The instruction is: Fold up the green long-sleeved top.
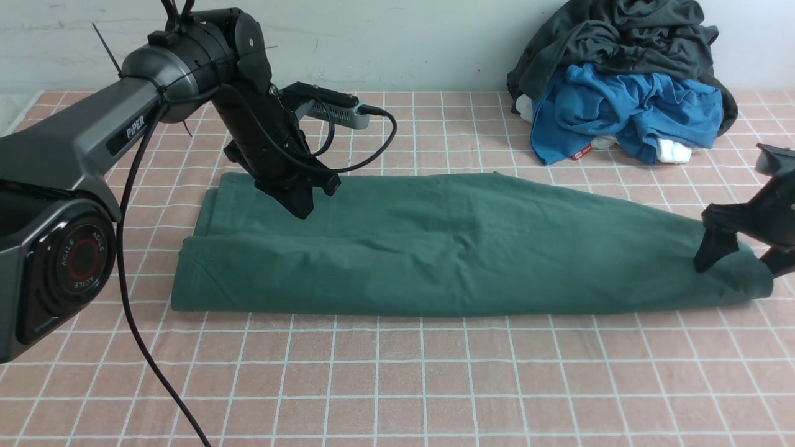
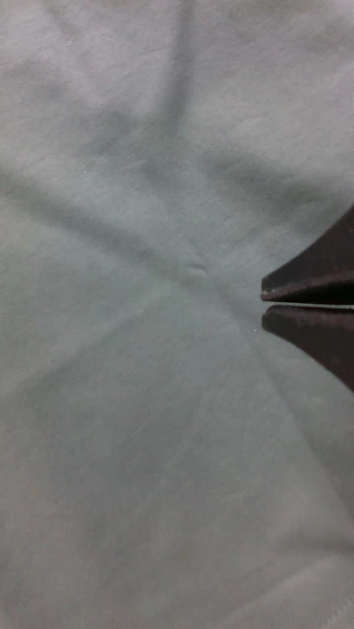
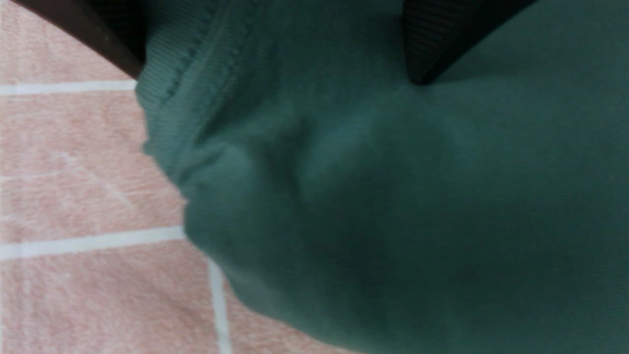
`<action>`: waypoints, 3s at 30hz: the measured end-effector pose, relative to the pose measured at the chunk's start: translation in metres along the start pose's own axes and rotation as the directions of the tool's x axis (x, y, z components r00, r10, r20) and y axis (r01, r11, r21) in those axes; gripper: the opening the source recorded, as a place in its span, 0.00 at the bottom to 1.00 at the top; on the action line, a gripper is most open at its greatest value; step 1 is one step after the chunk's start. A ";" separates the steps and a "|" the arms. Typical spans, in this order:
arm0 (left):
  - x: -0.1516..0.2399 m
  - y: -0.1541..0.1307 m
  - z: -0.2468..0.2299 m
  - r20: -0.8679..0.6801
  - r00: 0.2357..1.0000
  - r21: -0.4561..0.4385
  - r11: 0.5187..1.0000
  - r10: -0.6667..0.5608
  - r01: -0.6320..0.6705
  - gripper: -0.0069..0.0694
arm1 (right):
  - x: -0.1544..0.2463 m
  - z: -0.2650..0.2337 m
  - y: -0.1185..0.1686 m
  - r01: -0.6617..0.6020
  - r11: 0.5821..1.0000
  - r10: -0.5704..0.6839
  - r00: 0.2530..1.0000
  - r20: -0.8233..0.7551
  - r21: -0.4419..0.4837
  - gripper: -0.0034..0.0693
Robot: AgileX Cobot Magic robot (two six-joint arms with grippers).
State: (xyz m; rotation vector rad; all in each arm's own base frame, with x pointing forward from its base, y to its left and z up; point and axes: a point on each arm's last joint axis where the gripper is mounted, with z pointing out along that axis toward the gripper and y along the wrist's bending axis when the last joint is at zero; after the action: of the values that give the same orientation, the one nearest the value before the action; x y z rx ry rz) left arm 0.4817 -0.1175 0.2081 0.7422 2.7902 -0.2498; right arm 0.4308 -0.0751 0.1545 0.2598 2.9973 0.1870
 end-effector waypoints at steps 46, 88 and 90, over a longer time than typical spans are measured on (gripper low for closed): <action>0.049 0.038 -0.219 0.407 0.912 -0.106 0.989 -0.047 0.098 0.09 | 0.053 -0.107 0.319 0.716 0.694 -0.671 0.606 0.426 0.075 0.09; 0.320 -0.136 -0.307 0.687 0.723 -0.287 0.942 0.075 0.175 0.09 | 0.025 -0.062 0.293 0.626 0.759 -0.651 0.728 0.215 0.177 0.40; 0.336 -0.142 -0.292 0.694 0.717 -0.280 0.942 0.064 0.187 0.09 | 0.024 -0.040 0.298 0.618 0.776 -0.630 0.746 0.216 0.126 0.38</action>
State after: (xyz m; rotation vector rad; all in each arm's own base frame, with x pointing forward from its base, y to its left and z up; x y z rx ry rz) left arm 0.0720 -0.0165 0.4090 0.3542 2.0439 -0.0419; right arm 0.4505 0.2159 0.2314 -0.6759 2.6517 0.0086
